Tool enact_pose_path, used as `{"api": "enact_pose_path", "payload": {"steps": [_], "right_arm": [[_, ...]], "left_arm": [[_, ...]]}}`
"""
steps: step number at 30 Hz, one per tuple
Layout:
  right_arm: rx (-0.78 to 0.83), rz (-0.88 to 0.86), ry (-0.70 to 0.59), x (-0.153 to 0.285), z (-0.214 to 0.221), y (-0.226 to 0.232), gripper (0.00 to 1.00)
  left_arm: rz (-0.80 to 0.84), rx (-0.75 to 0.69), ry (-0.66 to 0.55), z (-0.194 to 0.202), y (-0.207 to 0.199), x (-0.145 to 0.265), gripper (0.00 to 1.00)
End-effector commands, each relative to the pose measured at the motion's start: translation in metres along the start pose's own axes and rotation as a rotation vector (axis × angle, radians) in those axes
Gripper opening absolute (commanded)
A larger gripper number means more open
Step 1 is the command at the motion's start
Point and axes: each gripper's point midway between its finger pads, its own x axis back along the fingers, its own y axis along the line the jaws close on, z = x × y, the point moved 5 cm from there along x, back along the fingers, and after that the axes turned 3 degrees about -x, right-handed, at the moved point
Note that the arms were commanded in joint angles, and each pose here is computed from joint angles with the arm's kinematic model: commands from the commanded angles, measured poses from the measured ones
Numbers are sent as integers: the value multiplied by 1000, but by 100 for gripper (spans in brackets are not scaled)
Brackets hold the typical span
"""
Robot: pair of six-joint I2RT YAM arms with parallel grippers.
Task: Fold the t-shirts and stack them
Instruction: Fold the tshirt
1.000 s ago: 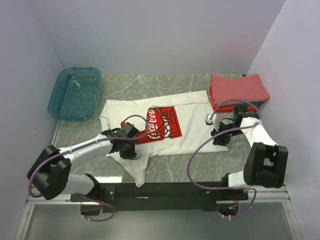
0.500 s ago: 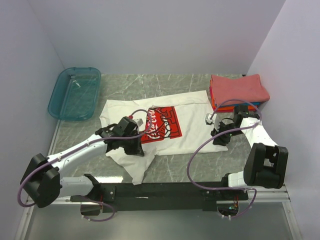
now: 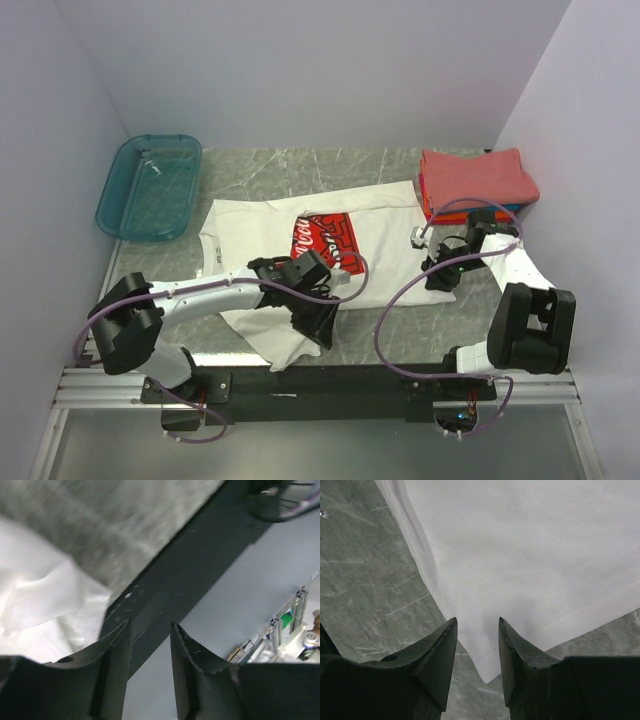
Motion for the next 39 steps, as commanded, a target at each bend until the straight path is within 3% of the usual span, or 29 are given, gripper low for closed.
{"api": "enact_pose_path", "payload": {"steps": [1, 5, 8, 10, 15, 22, 27, 32, 34, 39], "right_arm": [[0, 6, -28, 3, -7, -6, 46], [2, 4, -29, 3, -7, -6, 46], [2, 0, -27, 2, -7, -6, 46], [5, 0, -34, 2, -7, -6, 46], [-1, -13, -52, 1, -10, -6, 46], [25, -39, -73, 7, -18, 2, 47], [282, -158, -121, -7, -49, 39, 54], [614, -271, -210, -34, -111, 99, 72], [787, -310, -266, -48, -140, 130, 73], [925, -308, -308, -74, -180, 173, 71]], "left_arm": [[19, -120, -73, -16, -29, 23, 42], [-132, -165, -159, -12, -25, 50, 48], [-322, -32, -186, 7, 7, 59, 58], [-435, 48, -144, 29, 31, 57, 59], [-385, 154, -217, 44, 42, 46, 59], [-453, 167, -149, 49, 59, 23, 58], [-364, 156, -222, 51, 44, 43, 63], [-269, 234, -266, 65, 37, 54, 71], [-255, 283, -258, 75, 42, 50, 71], [-175, 408, -322, 88, 44, 53, 71]]}}
